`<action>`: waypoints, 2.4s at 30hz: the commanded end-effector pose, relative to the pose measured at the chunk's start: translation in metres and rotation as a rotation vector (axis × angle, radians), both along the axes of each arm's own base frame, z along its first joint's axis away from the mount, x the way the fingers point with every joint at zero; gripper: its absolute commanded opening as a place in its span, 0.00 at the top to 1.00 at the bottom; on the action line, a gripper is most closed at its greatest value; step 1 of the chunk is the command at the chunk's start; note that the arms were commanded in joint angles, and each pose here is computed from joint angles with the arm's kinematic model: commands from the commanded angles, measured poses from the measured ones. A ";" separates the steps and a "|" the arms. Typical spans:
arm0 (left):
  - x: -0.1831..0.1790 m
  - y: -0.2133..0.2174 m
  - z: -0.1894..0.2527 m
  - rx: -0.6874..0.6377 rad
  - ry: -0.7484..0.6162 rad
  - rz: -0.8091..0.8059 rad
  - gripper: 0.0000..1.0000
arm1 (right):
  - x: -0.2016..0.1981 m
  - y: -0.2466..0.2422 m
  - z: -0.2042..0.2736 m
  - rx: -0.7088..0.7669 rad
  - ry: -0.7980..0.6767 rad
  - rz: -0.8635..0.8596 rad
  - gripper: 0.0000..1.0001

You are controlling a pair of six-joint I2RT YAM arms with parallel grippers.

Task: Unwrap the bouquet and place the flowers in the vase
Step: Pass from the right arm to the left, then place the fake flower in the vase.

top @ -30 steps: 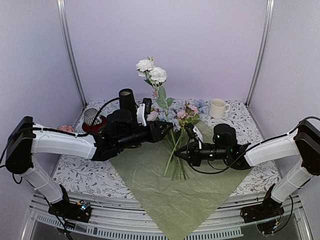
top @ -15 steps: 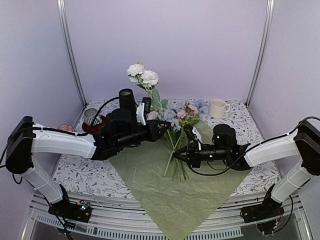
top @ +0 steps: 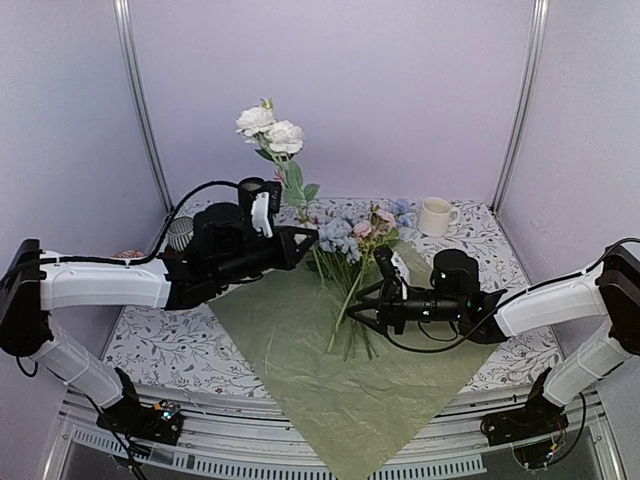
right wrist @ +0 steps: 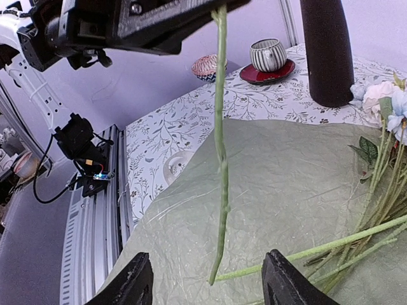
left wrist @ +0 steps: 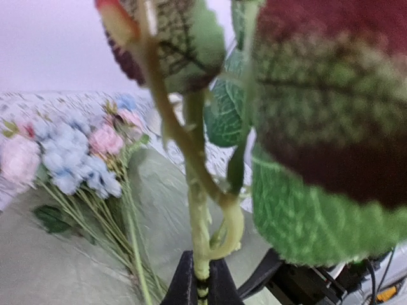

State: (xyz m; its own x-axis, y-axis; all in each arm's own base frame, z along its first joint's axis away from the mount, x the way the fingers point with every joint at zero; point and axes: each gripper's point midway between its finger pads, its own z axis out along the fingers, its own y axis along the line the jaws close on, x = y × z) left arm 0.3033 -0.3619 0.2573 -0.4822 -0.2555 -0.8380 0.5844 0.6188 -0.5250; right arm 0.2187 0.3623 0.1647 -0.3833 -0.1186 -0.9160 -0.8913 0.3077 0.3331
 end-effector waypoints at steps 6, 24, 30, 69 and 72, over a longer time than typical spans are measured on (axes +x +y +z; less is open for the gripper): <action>0.024 0.082 0.106 0.088 -0.252 0.276 1.00 | 0.015 -0.014 0.013 0.018 -0.059 -0.135 0.39; 0.062 0.158 0.262 0.153 -0.606 0.617 1.00 | 0.018 -0.015 0.014 0.009 -0.071 -0.147 0.38; 0.092 0.178 0.276 0.159 -0.655 0.742 1.00 | 0.018 -0.015 0.012 0.005 -0.070 -0.148 0.38; 0.239 0.171 0.038 0.358 -0.186 0.600 1.00 | 0.021 -0.008 0.004 -0.023 -0.059 -0.134 0.38; 0.238 0.169 0.026 0.361 -0.154 0.585 0.97 | 0.021 -0.007 0.004 -0.023 -0.056 -0.130 0.38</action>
State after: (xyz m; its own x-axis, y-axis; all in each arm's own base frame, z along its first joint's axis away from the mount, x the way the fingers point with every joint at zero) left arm 0.5422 -0.1937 0.2977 -0.1728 -0.1063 -0.9792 0.1419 0.9811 -0.1315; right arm 0.2406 0.3488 0.1667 -0.3471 -0.0859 -0.9339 -0.8518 0.4456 0.2755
